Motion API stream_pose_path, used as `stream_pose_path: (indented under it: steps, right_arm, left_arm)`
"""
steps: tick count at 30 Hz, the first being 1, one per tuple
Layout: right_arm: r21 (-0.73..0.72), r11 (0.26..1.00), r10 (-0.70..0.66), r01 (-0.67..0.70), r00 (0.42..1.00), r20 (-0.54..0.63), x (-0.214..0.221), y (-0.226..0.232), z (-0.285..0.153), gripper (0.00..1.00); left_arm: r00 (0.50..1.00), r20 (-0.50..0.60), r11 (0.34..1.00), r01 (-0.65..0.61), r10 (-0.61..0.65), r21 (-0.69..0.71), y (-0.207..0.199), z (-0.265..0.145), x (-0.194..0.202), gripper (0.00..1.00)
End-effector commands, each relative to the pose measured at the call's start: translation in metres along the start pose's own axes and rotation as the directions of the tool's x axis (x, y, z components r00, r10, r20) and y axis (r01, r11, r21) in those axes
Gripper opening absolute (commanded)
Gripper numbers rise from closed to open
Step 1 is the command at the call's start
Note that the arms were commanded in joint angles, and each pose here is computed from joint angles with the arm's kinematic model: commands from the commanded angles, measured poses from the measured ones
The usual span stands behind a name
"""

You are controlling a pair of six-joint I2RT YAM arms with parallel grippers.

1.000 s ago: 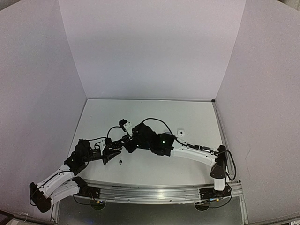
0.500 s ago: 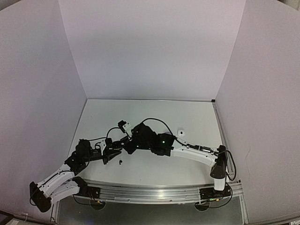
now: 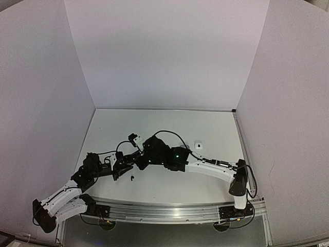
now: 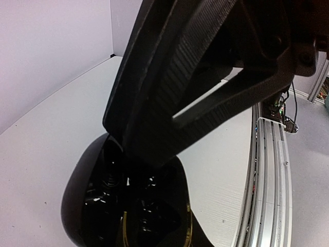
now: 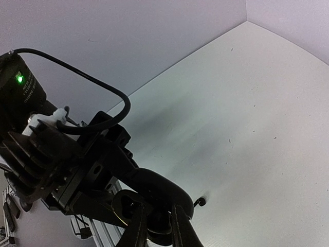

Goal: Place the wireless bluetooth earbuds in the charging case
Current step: Adjust the right earbud in the right side groove of the charging case.

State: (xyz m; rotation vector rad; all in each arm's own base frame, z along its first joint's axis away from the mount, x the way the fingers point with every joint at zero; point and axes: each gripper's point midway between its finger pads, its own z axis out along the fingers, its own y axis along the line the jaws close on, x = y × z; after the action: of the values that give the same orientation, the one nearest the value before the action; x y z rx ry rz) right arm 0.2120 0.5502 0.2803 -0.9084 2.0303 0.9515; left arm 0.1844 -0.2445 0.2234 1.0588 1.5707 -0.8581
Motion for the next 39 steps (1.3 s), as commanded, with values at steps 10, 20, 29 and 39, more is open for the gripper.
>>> stream_pose_path:
  steps: [10, 20, 29, 39]
  right_arm:
    - [0.018, 1.000, -0.006, 0.008, 0.997, -0.083, 0.030, -0.005, 0.015, 0.00]
    - [-0.004, 1.000, -0.014, 0.014, 0.992, -0.126, 0.047, -0.001, 0.022, 0.00]
    - [-0.007, 1.000, -0.015, 0.014, 0.992, -0.128, 0.047, -0.001, 0.024, 0.00]
    - [-0.091, 0.993, -0.065, 0.076, 0.991, 0.119, -0.053, 0.039, -0.022, 0.21]
  left_arm:
    - [0.996, 0.069, 0.998, -0.060, 0.061, -0.026, 0.003, -0.002, -0.022, 0.00]
    - [0.987, 0.139, 0.995, -0.077, 0.085, -0.062, 0.006, -0.008, -0.039, 0.00]
    - [0.984, 0.160, 0.996, -0.073, 0.081, -0.051, 0.003, -0.010, -0.043, 0.00]
    - [0.995, 0.083, 0.990, 0.068, -0.058, -0.121, 0.020, -0.003, -0.011, 0.00]
